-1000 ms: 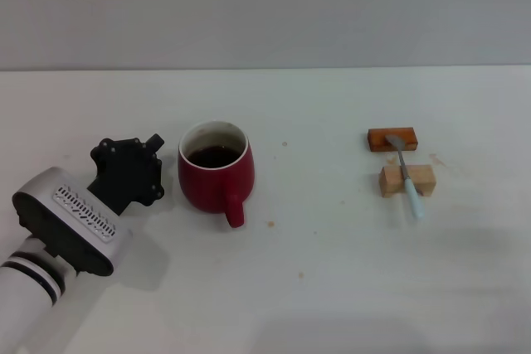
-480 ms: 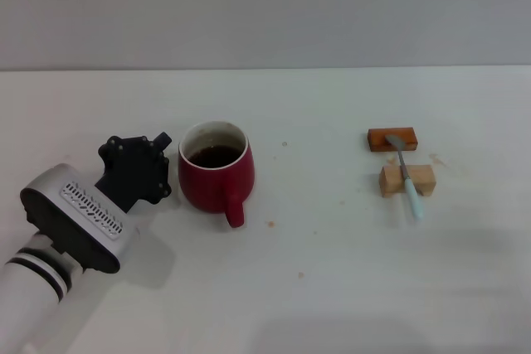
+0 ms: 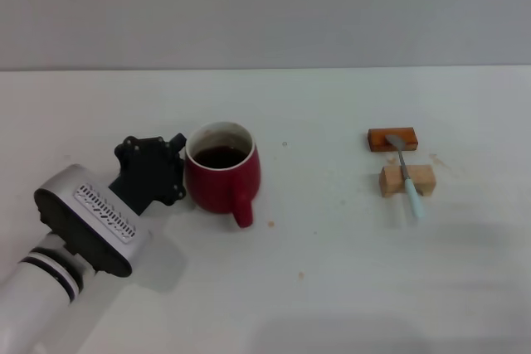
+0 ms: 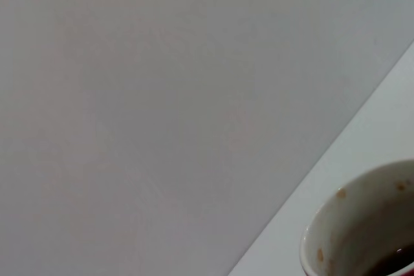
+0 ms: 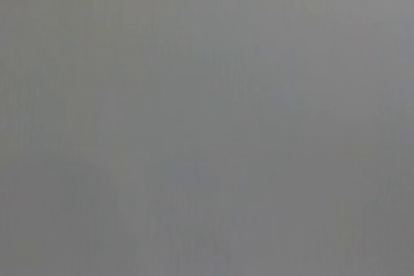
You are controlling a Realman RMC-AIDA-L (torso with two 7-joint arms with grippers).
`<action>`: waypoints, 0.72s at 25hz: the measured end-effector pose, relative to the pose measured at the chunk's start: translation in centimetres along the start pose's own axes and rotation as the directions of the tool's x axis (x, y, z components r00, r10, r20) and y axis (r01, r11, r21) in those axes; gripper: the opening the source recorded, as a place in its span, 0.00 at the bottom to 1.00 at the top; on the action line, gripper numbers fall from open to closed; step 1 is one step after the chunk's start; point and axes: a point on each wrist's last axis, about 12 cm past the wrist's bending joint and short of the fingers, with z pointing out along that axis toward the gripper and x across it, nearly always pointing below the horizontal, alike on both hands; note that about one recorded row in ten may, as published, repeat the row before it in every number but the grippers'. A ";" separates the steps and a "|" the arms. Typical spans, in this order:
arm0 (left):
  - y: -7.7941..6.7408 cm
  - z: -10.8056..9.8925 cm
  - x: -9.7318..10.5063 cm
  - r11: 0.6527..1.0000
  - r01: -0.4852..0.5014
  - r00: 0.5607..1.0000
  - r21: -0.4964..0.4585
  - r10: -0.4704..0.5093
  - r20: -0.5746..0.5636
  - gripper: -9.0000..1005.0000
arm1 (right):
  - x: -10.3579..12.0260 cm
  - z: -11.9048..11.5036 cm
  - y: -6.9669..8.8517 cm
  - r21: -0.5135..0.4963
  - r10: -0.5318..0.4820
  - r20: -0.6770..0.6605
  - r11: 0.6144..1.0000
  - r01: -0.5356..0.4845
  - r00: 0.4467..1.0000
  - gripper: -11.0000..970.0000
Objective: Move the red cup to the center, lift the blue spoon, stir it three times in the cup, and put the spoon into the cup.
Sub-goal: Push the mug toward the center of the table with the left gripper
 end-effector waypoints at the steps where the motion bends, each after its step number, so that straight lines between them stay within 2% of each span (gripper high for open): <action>1: -0.1 0.1 -0.1 1.000 -0.001 1.000 0.005 0.001 0.002 0.01 | 0.0 0.1 0.0 -0.001 0.000 0.001 1.000 0.000 1.000 0.69; 9: -0.9 0.8 -1.1 0.999 -0.005 1.000 0.049 0.004 0.026 0.01 | -0.1 0.5 0.2 -0.008 0.004 0.009 1.000 -0.004 1.000 0.69; 18: -0.8 1.0 -1.2 0.999 0.003 1.000 0.050 -0.004 0.025 0.01 | -0.1 0.5 0.3 -0.009 0.006 0.011 1.000 -0.006 1.000 0.69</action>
